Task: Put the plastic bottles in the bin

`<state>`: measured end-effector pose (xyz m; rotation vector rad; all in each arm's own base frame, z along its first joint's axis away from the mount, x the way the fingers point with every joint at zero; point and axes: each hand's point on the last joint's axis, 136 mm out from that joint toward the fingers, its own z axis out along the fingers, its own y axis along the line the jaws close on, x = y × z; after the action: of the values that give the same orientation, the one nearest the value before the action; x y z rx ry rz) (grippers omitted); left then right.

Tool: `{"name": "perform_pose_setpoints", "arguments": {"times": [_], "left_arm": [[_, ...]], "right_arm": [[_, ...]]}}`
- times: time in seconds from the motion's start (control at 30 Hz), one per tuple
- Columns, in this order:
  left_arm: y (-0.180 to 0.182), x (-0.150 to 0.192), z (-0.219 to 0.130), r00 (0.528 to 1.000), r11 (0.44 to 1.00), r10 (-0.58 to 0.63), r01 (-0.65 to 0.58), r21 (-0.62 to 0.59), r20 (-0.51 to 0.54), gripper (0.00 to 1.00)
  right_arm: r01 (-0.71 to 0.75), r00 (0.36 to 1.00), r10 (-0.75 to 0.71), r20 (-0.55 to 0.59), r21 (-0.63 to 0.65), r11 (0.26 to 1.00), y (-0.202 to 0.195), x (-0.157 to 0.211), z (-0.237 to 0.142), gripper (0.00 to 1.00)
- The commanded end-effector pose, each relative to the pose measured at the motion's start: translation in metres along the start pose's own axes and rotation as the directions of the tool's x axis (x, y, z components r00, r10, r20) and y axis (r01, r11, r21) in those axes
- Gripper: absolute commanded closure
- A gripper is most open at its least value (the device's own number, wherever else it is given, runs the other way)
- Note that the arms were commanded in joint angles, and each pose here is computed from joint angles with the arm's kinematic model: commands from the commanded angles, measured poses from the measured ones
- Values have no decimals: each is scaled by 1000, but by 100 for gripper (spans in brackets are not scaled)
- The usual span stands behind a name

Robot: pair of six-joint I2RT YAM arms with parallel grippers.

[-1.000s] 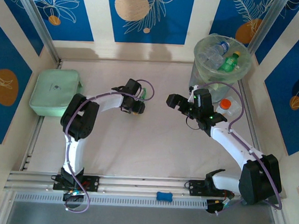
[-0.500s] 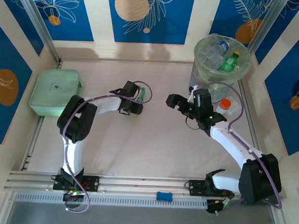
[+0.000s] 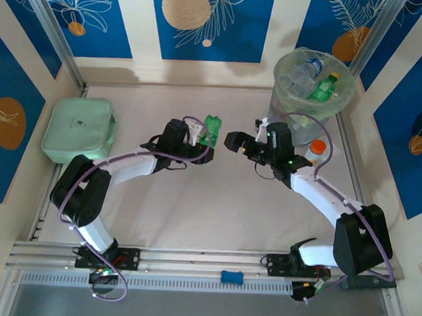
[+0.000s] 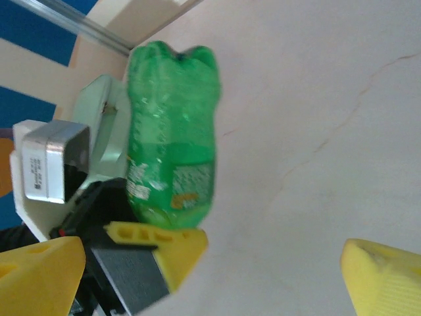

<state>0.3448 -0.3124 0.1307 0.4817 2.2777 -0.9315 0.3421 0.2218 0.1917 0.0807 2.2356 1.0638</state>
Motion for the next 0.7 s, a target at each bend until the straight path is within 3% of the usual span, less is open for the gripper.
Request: {"name": "perform_pose_setpoints", "arguments": {"times": [0.0,0.27,0.47,0.67], "left_arm": [[-42,-8,-10,999,989,-11,6,148,32,74],[-85,2,-24,999,970,21,-31,241,44,74],[-108,17,-28,998,957,62,-65,282,19,74],[-114,27,-27,996,959,87,-85,270,8,74]], "right_arm": [[47,999,-47,2,-108,993,31,-8,3,1],[49,999,-51,-18,-104,993,30,-2,11,7],[51,998,-54,-23,-115,992,32,1,9,17],[45,998,-49,-28,-121,992,31,6,7,40]]}}
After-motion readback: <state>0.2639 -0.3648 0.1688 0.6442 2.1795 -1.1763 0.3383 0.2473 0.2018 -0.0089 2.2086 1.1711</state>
